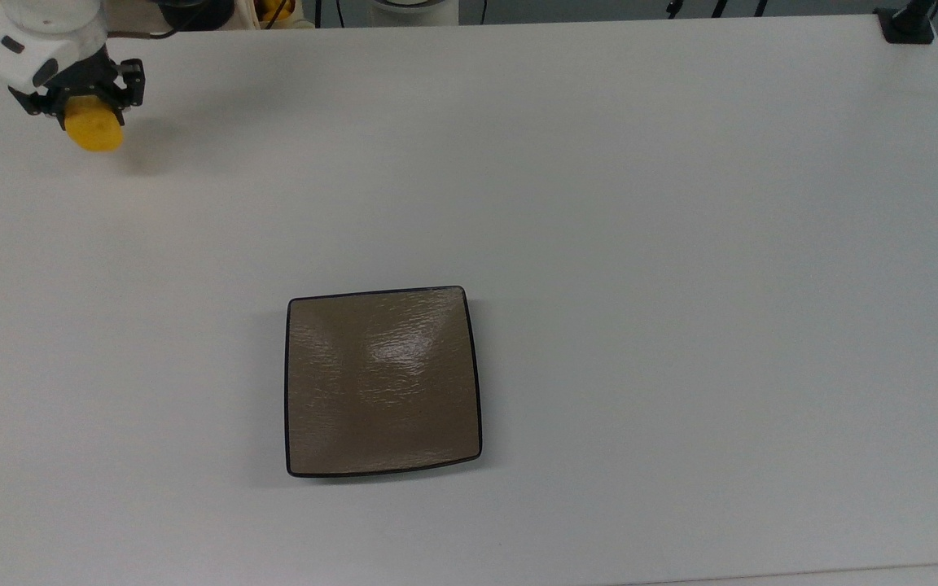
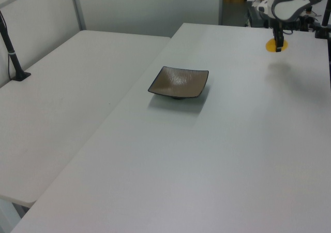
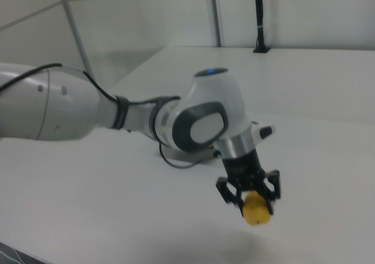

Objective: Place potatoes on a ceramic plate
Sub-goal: 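Lift the potato and carry it toward the dark square plate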

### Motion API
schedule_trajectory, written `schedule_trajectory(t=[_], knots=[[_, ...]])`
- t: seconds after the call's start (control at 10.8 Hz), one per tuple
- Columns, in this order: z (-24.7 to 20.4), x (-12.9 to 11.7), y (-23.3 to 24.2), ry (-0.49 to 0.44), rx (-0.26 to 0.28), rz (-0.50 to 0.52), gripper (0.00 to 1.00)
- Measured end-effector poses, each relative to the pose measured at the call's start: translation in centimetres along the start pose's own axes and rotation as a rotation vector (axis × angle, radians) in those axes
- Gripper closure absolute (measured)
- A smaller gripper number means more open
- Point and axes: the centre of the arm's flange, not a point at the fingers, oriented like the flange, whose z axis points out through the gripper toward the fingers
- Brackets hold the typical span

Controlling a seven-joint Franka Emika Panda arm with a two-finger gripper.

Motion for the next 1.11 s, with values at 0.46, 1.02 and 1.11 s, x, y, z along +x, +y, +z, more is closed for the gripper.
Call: schedule_trajectory(t=[0.46,1.02,1.11], knots=[[-13.4,4.8,-2.2,0.140,0.181,0.042,0.37],[-22.4,10.6,-8.4,0.271,0.249,0.138,0.37],[-22.9,12.2,-9.7,0.308,0.239,0.168,0.37]])
